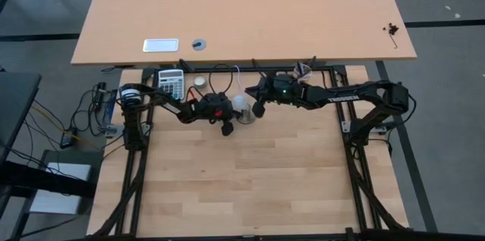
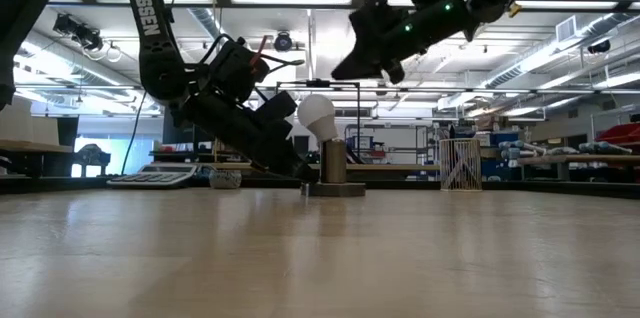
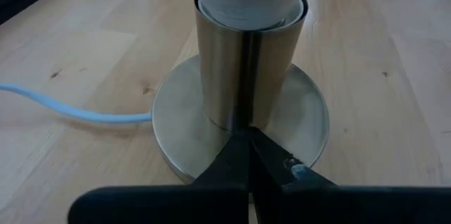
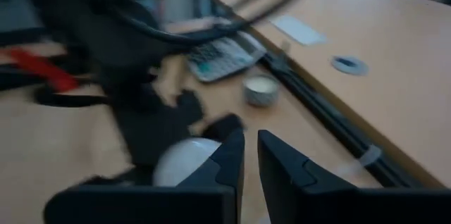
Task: Screw lightbulb
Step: Insert the lightbulb into the lamp
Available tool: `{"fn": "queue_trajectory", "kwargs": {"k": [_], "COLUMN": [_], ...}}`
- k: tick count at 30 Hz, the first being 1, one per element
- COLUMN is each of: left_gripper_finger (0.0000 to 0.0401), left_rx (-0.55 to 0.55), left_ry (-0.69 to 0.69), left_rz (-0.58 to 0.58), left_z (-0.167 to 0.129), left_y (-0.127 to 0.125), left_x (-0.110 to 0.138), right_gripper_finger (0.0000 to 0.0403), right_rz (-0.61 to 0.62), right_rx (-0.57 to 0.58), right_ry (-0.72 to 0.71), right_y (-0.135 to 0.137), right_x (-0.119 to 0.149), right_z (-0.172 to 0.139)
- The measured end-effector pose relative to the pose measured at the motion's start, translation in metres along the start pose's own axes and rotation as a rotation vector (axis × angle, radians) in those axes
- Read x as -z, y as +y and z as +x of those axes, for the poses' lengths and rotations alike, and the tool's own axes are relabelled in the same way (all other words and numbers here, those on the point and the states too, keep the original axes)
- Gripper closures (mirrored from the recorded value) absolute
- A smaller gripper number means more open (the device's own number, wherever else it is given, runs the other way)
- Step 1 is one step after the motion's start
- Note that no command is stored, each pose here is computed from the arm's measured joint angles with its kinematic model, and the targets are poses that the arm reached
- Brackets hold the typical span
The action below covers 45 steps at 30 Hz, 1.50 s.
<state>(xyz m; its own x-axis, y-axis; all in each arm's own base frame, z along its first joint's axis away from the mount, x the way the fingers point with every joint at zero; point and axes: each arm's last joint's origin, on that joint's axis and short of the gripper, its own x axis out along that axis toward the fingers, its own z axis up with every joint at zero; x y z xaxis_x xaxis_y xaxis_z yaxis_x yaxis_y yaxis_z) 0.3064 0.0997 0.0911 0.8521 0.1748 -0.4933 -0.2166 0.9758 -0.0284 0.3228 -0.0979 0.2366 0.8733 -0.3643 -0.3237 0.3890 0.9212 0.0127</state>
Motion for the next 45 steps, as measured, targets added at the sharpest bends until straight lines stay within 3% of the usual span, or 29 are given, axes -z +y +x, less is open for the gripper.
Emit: {"fn": "queue_trajectory", "kwargs": {"k": [8,16,25,30,37,45], "left_gripper_finger": [0.0399,0.0399,0.0399,0.0399,0.0399,0.0399], "left_rx": [0.002,0.005,0.006,0.007,0.008,0.008], "left_ry": [-0.002,-0.002,-0.004,-0.004,-0.011,-0.007], "left_rz": [0.001,0.003,0.016,0.016,0.017,0.021], "left_z": [0.0,0.0,0.0,0.0,0.0,0.0], "left_y": [0.0,0.0,0.0,0.0,-0.001,-0.001], "left_x": [0.0,0.0,0.0,0.0,0.0,0.0], "right_gripper_finger": [0.0394,0.0395,0.0396,0.0396,0.0396,0.0396], "right_rz": [0.001,-0.024,-0.038,-0.075,-0.107,-0.123], "right_rx": [-0.064,-0.102,-0.129,-0.133,-0.116,-0.058], "right_ry": [-0.028,0.056,0.148,0.195,0.325,0.392], "right_y": [0.008,0.012,0.019,0.023,0.024,0.022], "right_x": [-0.022,-0.04,-0.029,-0.043,-0.04,-0.035], "right_z": [0.001,-0.001,0.016,0.031,0.049,0.047]}}
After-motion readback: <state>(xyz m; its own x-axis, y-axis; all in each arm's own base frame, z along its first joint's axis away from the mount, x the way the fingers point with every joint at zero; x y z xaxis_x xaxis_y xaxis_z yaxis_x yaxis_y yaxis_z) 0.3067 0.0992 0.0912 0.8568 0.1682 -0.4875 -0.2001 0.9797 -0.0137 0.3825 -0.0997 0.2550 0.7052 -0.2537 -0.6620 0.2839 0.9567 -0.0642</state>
